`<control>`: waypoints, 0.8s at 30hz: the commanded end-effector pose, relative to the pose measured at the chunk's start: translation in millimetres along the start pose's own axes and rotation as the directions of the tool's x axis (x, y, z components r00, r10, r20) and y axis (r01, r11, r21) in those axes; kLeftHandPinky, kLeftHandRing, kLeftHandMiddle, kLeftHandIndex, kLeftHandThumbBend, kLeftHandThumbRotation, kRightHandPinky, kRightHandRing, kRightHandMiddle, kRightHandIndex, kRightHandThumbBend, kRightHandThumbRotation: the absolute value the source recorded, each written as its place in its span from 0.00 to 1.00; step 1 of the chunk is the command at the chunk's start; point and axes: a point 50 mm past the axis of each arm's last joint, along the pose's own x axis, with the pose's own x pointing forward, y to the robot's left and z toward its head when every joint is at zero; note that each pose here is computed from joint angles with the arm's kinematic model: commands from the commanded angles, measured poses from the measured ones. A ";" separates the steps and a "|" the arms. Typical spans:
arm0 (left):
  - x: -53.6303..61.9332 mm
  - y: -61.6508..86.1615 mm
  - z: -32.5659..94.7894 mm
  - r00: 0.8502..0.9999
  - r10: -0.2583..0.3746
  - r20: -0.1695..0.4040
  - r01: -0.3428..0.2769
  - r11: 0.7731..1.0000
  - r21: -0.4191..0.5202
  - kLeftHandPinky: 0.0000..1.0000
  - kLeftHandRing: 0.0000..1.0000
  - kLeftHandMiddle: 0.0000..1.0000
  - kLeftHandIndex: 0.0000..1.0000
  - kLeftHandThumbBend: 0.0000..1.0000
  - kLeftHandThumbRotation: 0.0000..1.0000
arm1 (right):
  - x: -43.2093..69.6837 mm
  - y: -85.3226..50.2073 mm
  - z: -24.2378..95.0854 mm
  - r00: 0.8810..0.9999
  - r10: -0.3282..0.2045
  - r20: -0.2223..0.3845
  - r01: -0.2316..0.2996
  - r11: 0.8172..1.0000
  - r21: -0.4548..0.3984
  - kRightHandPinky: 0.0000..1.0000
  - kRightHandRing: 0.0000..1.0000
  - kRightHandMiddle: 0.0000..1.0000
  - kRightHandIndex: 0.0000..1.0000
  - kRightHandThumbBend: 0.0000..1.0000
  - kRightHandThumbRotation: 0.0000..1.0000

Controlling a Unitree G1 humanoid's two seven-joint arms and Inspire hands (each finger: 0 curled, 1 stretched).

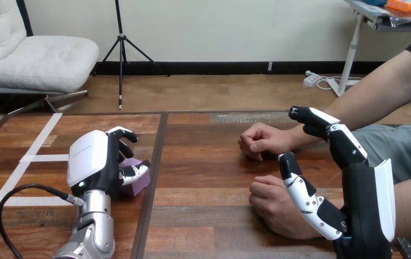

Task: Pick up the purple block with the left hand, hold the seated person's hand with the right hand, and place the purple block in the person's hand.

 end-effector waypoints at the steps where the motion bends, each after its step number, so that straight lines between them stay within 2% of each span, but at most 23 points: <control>1: 10.9 11.9 7.3 0.998 0.063 0.025 -0.062 0.997 -0.043 0.54 0.51 0.52 0.62 0.60 0.00 | 11.9 -2.7 9.0 0.997 -0.024 0.076 0.025 1.000 -0.004 0.75 0.78 0.76 0.74 0.39 0.39; 11: 9.0 13.2 10.1 0.994 0.099 0.053 -0.094 0.991 -0.095 0.49 0.49 0.51 0.61 0.60 0.00 | 12.2 -2.8 8.7 0.997 -0.026 0.075 0.026 1.000 -0.005 0.75 0.78 0.76 0.74 0.39 0.40; 24: 8.8 12.9 10.8 0.994 0.093 0.061 -0.087 0.991 -0.097 0.48 0.49 0.52 0.62 0.60 0.00 | 12.4 -1.8 9.3 0.997 -0.026 0.074 0.027 1.000 -0.006 0.75 0.78 0.76 0.74 0.40 0.41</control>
